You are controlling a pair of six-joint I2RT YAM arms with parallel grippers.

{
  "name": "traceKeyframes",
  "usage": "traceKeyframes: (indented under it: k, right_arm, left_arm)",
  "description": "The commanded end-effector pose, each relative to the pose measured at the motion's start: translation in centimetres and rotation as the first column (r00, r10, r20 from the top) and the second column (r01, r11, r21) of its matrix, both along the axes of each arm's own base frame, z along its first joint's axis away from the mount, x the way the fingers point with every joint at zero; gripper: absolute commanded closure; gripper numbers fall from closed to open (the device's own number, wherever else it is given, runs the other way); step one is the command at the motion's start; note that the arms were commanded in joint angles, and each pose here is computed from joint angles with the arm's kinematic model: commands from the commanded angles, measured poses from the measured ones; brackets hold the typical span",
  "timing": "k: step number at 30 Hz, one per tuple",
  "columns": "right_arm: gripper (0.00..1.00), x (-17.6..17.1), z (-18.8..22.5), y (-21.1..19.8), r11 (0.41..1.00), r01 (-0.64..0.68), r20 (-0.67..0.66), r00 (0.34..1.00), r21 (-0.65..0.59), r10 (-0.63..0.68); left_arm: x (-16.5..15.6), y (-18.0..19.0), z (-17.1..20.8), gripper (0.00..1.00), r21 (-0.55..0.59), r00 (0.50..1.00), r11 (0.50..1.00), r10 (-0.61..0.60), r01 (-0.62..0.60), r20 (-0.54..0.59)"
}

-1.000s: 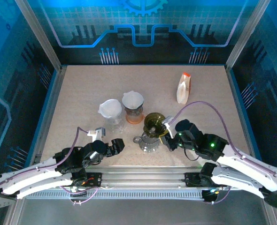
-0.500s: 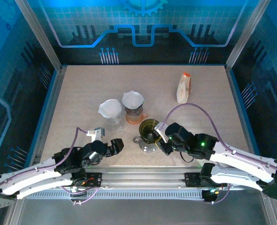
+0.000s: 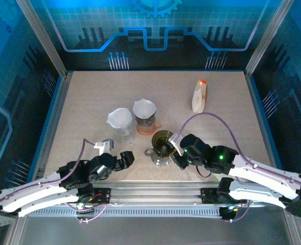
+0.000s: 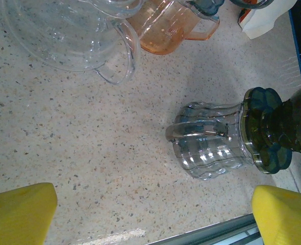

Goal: Place the coffee filter in the dripper

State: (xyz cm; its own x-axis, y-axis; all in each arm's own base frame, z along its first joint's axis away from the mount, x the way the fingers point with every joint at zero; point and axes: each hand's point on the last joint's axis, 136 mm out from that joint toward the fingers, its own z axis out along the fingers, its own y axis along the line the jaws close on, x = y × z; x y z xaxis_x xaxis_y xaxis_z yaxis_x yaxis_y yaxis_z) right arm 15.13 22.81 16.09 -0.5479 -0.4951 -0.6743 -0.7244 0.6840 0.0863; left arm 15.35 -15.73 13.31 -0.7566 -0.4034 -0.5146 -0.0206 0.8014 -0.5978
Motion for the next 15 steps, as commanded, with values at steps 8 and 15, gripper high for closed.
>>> traceKeyframes:
  k: [8,15]
  right_arm:
    - [0.93,-1.0,-0.7,0.7,0.999,-0.016,-0.052,0.999,0.034,0.018]
    - [0.53,-0.8,-0.6,0.3,0.999,0.006,-0.042,0.999,0.037,-0.005]
  left_arm:
    - [0.1,0.6,-0.6,0.01,0.018,1.000,0.999,0.027,-0.027,0.004]
    - [0.1,0.4,-0.6,0.01,0.007,1.000,1.000,0.025,-0.025,0.001]
